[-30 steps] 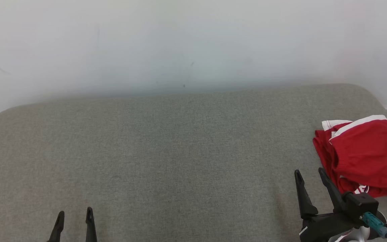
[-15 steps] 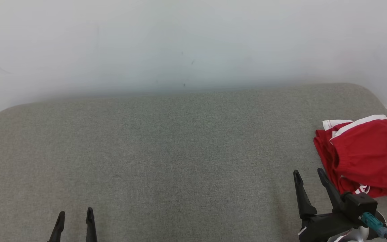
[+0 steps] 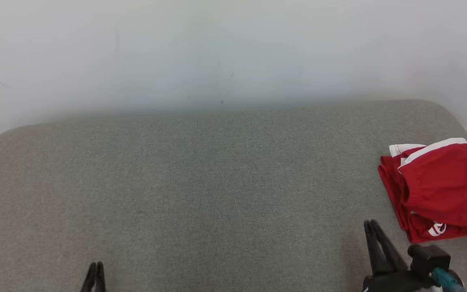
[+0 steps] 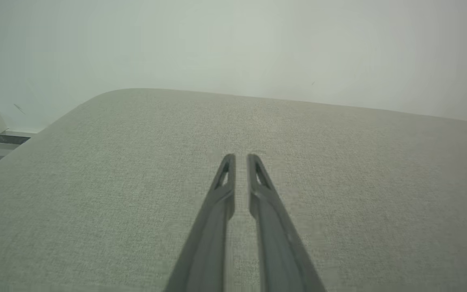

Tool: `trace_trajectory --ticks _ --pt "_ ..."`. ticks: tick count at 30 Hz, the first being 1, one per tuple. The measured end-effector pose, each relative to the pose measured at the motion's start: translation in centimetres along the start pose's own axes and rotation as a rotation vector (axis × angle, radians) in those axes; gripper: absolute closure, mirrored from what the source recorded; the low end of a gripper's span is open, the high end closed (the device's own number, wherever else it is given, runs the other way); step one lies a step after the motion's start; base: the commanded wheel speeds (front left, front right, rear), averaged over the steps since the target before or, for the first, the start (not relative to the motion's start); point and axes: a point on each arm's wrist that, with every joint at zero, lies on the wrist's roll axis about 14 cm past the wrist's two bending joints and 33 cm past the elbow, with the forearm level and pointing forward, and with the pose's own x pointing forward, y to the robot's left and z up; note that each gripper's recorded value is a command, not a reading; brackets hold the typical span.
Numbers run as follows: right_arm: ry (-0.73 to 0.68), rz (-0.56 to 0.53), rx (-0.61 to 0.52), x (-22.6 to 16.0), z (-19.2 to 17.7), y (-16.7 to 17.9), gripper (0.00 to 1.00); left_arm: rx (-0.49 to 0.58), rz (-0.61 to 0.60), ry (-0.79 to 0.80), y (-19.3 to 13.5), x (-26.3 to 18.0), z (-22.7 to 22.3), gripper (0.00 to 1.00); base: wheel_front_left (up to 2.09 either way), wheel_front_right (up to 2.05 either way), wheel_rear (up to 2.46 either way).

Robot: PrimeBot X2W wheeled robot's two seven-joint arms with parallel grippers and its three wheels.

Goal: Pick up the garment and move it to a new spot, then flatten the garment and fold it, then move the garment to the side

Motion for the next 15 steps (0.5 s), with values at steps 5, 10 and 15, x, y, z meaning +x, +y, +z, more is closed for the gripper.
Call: trace_trajectory --ticks 5,10,15 --pt "0.084 -0.024 0.036 -1.4 -2.8 -0.2 1.0 -0.018 0.011 0.064 0.2 -0.6 -1.8 1.0 0.0 0.0 0.0" --pt "0.082 -0.056 0.127 -1.3 -2.6 -0.7 1.0 -0.12 0.035 0.089 0.5 -0.6 -2.2 1.0 0.0 0.0 0.0" --pt "0.074 -0.081 0.215 -1.1 -2.3 -1.0 1.0 -0.212 0.055 0.091 0.7 -0.2 -2.1 1.0 0.0 0.0 0.0"
